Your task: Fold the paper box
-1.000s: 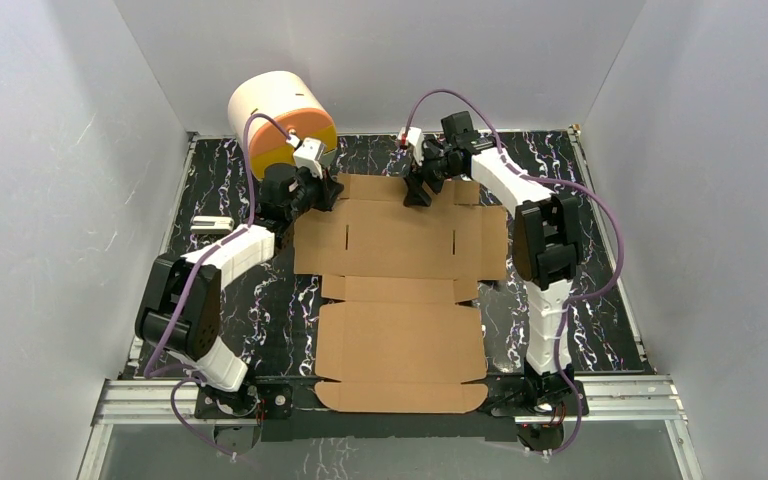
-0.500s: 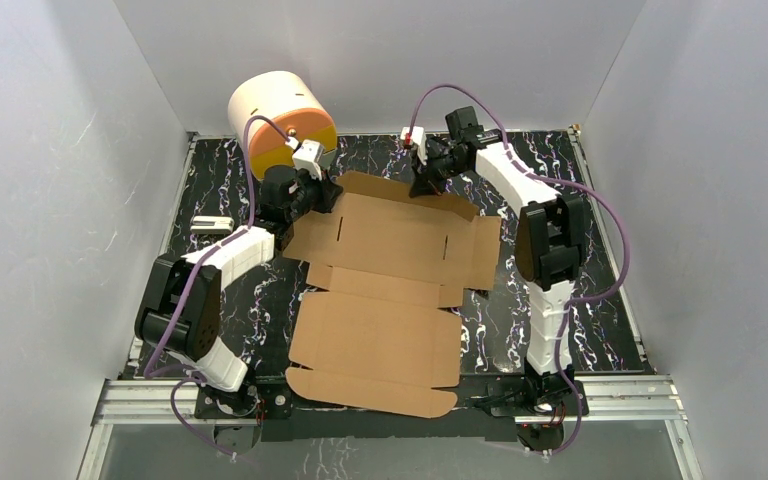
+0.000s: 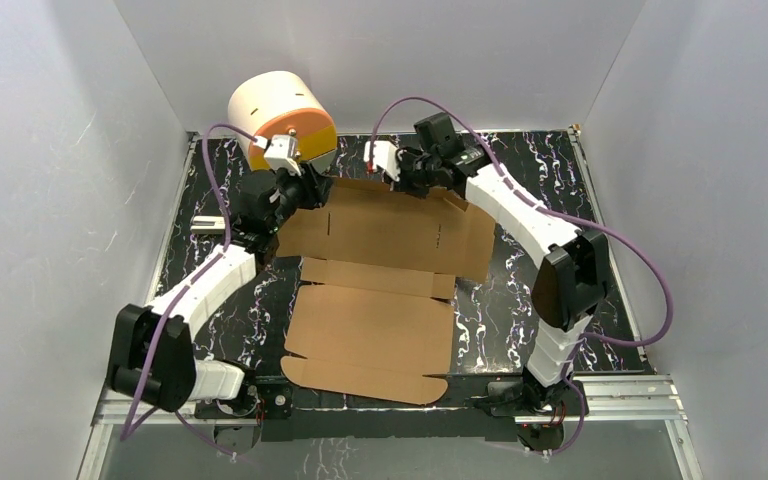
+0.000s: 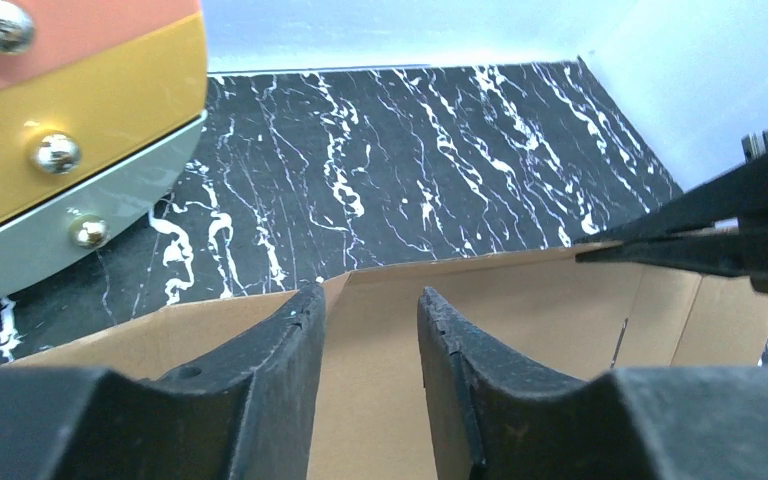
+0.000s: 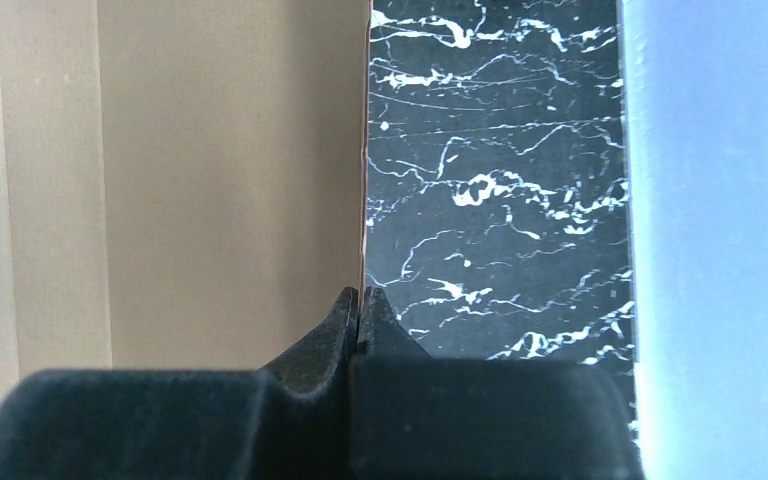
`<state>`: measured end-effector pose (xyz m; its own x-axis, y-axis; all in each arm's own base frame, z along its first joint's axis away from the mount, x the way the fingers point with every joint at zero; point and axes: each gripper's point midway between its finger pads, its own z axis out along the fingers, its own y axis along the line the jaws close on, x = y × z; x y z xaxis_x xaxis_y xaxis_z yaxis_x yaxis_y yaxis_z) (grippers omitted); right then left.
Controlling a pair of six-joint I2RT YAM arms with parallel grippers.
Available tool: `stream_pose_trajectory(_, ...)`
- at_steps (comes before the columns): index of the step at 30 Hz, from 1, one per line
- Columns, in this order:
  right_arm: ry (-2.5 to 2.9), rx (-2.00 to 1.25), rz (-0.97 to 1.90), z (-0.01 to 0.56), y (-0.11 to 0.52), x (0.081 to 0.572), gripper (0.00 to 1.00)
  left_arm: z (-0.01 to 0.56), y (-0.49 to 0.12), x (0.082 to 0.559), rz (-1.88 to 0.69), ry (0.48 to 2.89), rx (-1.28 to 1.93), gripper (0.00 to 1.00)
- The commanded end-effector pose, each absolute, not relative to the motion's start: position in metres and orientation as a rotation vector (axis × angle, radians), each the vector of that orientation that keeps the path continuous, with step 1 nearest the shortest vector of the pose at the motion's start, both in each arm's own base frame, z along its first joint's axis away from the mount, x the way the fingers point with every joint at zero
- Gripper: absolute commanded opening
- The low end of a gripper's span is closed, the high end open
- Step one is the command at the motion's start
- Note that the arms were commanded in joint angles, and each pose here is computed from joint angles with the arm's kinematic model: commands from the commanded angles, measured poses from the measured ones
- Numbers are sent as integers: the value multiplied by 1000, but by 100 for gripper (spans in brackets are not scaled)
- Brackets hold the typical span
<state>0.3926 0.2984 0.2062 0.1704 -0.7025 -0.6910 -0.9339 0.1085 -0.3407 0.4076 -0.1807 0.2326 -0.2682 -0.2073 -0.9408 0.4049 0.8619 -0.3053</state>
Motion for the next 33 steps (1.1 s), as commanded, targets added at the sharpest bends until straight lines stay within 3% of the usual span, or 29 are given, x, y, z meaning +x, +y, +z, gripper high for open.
stream_pose_trajectory(1,1479,-1621,98,244,298,402,0,257,-158,400,-536,1725,-2,40)
stream_pose_trajectory(11,1363,-1612,-159,267,306,392,0,281,-98,381,-313,1769,-235,63)
stream_pose_trajectory(22,1296,-1603,-280,244,319,373,0,261,-54,356,-147,1920,-345,67)
stream_pose_trajectory(33,1209,-1579,-464,237,315,384,0,206,-21,343,-158,2085,-479,71)
